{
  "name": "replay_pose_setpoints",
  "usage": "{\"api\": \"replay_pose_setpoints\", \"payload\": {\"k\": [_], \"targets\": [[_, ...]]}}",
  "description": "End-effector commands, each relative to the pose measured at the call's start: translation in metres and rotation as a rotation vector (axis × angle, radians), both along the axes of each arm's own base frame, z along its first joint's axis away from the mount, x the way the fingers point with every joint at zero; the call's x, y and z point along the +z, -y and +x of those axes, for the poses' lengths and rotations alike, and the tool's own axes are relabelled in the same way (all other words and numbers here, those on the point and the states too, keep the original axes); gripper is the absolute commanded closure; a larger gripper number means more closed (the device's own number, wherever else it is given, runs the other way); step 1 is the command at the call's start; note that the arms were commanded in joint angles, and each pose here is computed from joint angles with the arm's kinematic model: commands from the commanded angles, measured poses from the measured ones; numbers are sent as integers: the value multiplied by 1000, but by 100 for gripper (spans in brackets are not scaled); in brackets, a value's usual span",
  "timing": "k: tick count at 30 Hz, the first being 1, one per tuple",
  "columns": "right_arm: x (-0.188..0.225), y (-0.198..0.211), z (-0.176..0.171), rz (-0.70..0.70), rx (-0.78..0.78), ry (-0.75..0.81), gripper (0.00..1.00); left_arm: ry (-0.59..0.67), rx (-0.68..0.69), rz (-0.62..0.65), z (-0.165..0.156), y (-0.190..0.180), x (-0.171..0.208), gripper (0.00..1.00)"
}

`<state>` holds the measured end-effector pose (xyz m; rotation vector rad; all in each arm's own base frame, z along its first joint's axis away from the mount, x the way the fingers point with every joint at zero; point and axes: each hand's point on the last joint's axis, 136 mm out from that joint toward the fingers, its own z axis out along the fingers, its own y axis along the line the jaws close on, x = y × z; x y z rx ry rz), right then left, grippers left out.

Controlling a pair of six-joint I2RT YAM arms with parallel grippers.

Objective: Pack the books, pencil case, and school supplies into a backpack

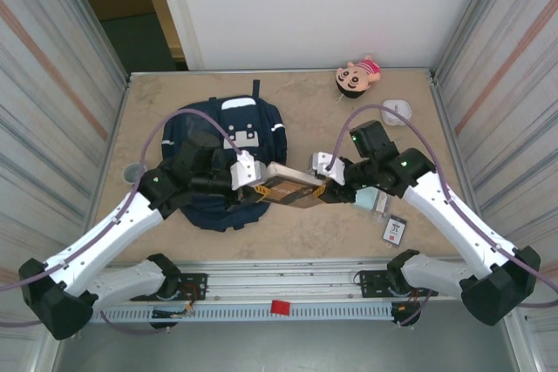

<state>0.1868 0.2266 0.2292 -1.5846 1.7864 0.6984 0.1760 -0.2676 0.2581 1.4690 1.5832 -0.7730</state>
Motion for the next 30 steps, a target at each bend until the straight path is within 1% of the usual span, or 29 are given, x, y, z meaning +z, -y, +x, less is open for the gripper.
{"api": "replay_pose_setpoints", "payload": {"k": [1, 2, 3, 4, 5, 6, 7, 9, 12, 15, 18, 21, 23, 24, 27, 29, 30], "targets": [[47, 0, 17, 241, -75, -63, 57, -25, -8, -183, 0, -5, 34, 99], [53, 7, 24, 305, -135, -109, 49, -27, 7, -242, 4, -9, 44, 100], [57, 16, 31, 369, -202, -156, 39, -25, 22, -302, 8, -14, 54, 100], [62, 22, 35, 409, -237, -169, 33, -32, 38, -353, 11, -17, 62, 100], [62, 29, 39, 458, -289, -209, 25, -34, 51, -406, 13, -21, 70, 100], [68, 34, 38, 504, -314, -217, 21, -36, 67, -445, 16, -24, 77, 100], [72, 37, 38, 541, -329, -231, 19, -32, 78, -470, 18, -26, 82, 100], [74, 39, 35, 607, -341, -272, 13, -40, 95, -503, 21, -27, 92, 100], [77, 34, 29, 679, -319, -323, 9, -73, 107, -575, 25, -26, 109, 98], [81, 27, 33, 724, -340, -380, 8, -118, 61, -645, 23, -22, 123, 97], [94, 16, 33, 758, -297, -407, 9, -171, 40, -653, 26, -16, 126, 97], [111, 5, 26, 793, -221, -397, 10, -186, 15, -645, 25, -10, 126, 97], [122, 0, 20, 809, -170, -372, 14, -199, 13, -641, 26, -9, 124, 97], [126, -2, 18, 813, -155, -362, 19, -200, 12, -642, 26, -8, 125, 97], [133, -5, 17, 828, -143, -342, 40, -210, 6, -656, 26, -8, 126, 95], [137, -6, 17, 836, -135, -337, 60, -208, -1, -675, 25, -7, 129, 92], [139, -5, 19, 842, -145, -331, 83, -208, 0, -678, 25, -6, 129, 89]]}}
